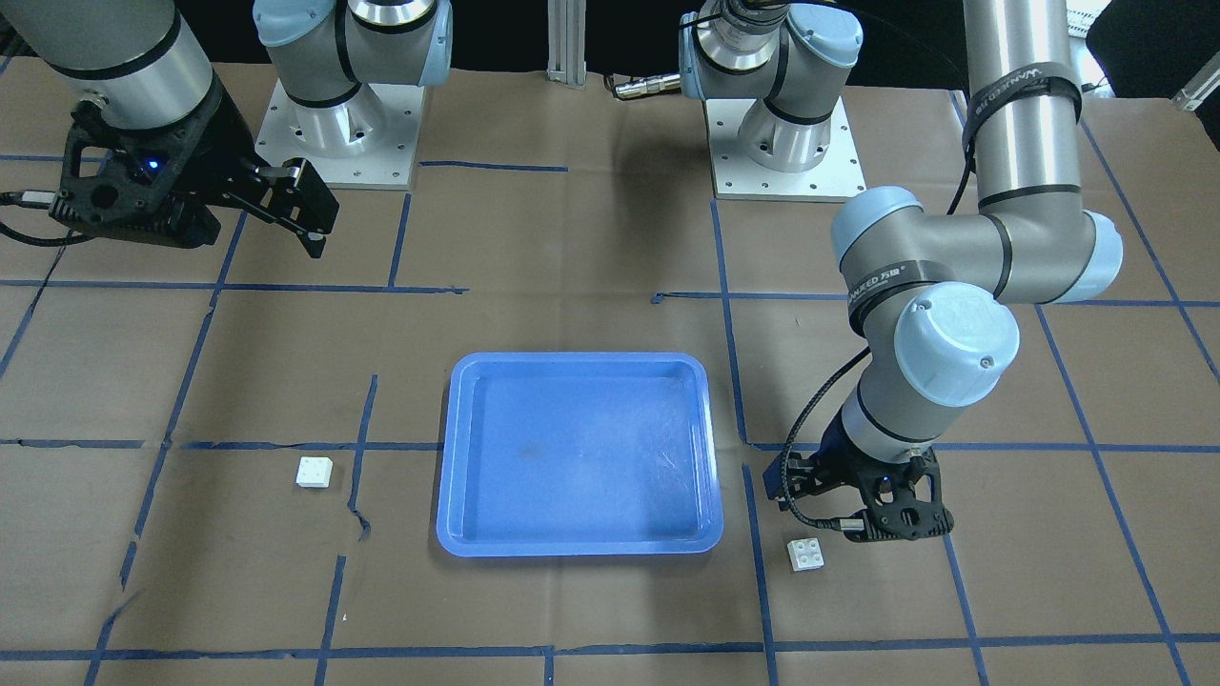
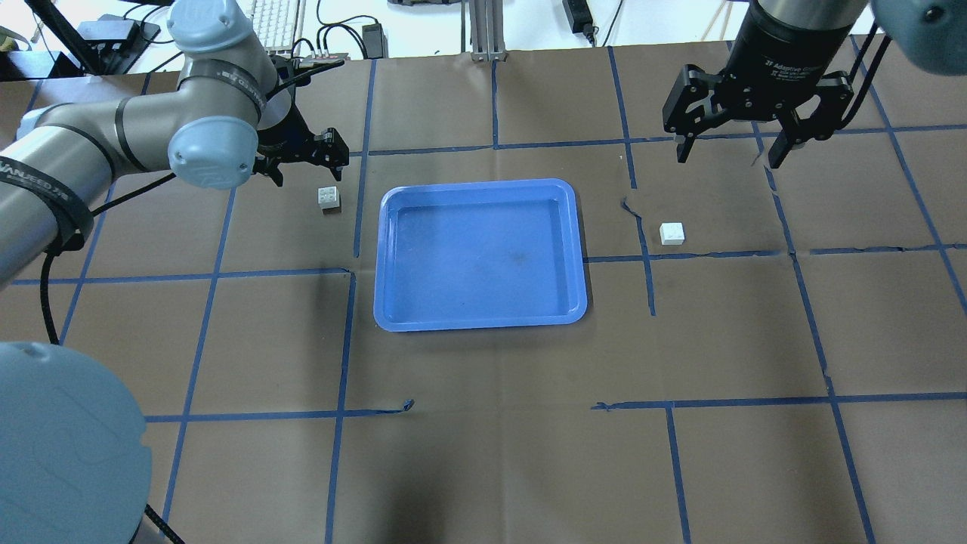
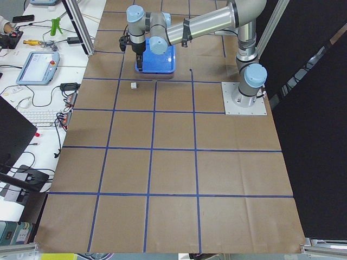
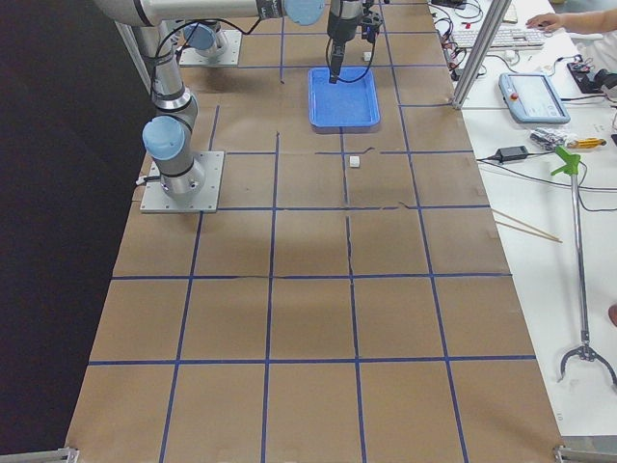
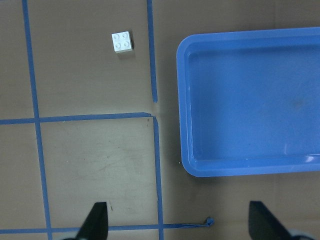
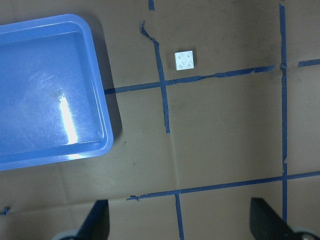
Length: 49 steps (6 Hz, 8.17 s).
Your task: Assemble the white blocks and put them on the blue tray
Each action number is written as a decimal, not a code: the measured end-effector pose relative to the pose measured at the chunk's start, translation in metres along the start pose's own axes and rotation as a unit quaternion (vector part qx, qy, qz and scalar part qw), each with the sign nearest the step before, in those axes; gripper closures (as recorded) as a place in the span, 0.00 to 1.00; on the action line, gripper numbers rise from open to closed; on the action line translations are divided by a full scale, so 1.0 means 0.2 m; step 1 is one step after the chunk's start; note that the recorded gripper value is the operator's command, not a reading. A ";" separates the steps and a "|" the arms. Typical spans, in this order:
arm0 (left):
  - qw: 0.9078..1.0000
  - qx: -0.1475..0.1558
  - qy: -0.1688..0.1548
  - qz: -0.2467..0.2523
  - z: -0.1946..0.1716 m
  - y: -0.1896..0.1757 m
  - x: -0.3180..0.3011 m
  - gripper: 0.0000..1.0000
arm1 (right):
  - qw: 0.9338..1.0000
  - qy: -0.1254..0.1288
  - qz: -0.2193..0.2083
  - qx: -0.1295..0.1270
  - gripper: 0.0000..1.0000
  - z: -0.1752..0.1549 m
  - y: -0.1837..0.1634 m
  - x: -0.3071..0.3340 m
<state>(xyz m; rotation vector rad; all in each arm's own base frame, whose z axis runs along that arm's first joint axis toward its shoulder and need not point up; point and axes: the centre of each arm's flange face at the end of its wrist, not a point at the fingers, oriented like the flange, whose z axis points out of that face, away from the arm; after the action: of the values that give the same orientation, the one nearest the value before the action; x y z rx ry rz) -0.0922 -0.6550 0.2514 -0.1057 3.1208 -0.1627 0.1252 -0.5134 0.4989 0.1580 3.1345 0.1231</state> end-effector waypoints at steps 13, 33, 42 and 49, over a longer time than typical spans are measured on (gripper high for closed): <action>0.962 -0.043 0.011 0.270 -0.11 0.40 0.80 0.93 | 0.682 -0.085 -0.719 0.100 0.00 0.84 -0.26 0.45; 0.665 -0.018 0.060 0.745 -0.30 0.62 1.14 0.04 | 0.646 -0.102 -0.721 0.228 0.77 1.57 -0.56 0.59; 0.969 -0.033 0.024 0.244 -1.38 0.67 0.25 0.01 | 0.632 -0.126 -0.725 0.244 0.74 1.34 -0.26 -0.62; 0.995 0.021 0.014 0.094 -1.48 0.62 0.14 0.01 | 0.630 -0.142 -0.730 0.222 0.73 1.64 -0.24 -0.78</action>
<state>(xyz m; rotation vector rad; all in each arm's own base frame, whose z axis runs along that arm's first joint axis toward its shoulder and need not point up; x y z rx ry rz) -0.1341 -0.5040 0.5319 0.1932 3.1300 -0.2292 0.2776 -0.5504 0.1683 -1.9758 1.9265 -0.5851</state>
